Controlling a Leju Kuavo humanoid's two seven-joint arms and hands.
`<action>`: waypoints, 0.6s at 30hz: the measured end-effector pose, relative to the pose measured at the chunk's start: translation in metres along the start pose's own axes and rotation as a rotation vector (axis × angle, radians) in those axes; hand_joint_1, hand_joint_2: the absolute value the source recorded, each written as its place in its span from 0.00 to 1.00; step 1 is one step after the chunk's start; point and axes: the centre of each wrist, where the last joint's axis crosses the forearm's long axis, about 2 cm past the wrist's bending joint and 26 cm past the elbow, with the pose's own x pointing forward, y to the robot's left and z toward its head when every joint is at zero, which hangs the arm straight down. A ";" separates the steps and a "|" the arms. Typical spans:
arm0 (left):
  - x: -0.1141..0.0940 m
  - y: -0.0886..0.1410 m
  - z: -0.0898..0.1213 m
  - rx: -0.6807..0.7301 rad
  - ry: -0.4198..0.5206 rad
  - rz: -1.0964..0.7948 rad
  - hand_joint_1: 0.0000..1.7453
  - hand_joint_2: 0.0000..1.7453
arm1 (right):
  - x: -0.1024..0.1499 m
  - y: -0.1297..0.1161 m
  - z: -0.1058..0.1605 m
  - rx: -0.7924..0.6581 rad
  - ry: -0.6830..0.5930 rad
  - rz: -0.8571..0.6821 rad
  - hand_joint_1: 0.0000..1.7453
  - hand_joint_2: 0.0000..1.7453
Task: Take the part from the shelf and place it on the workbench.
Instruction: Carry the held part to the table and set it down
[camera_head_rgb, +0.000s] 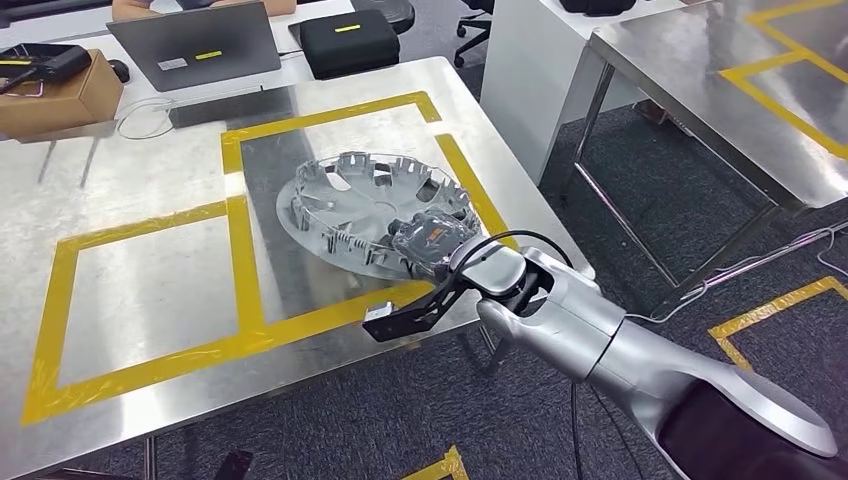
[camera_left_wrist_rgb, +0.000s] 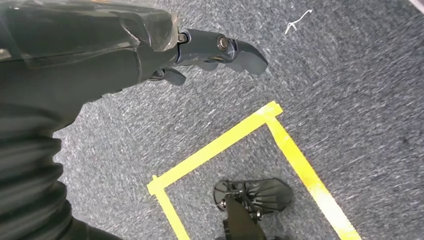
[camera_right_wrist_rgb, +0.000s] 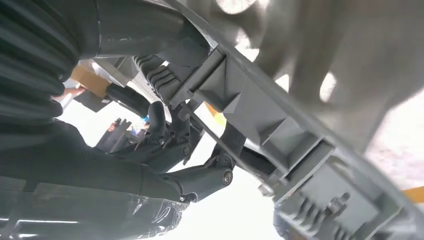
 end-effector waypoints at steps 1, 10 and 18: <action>-0.001 0.000 0.000 -0.001 0.002 0.004 0.00 1.00 | 0.002 -0.002 -0.001 -0.003 -0.008 0.005 1.00 1.00; -0.012 0.002 0.001 0.025 0.010 0.030 0.00 1.00 | 0.015 -0.014 -0.008 -0.050 -0.085 0.033 1.00 1.00; -0.017 0.006 0.002 0.062 0.007 0.033 0.00 1.00 | 0.018 -0.013 -0.009 -0.051 -0.110 0.022 0.00 0.00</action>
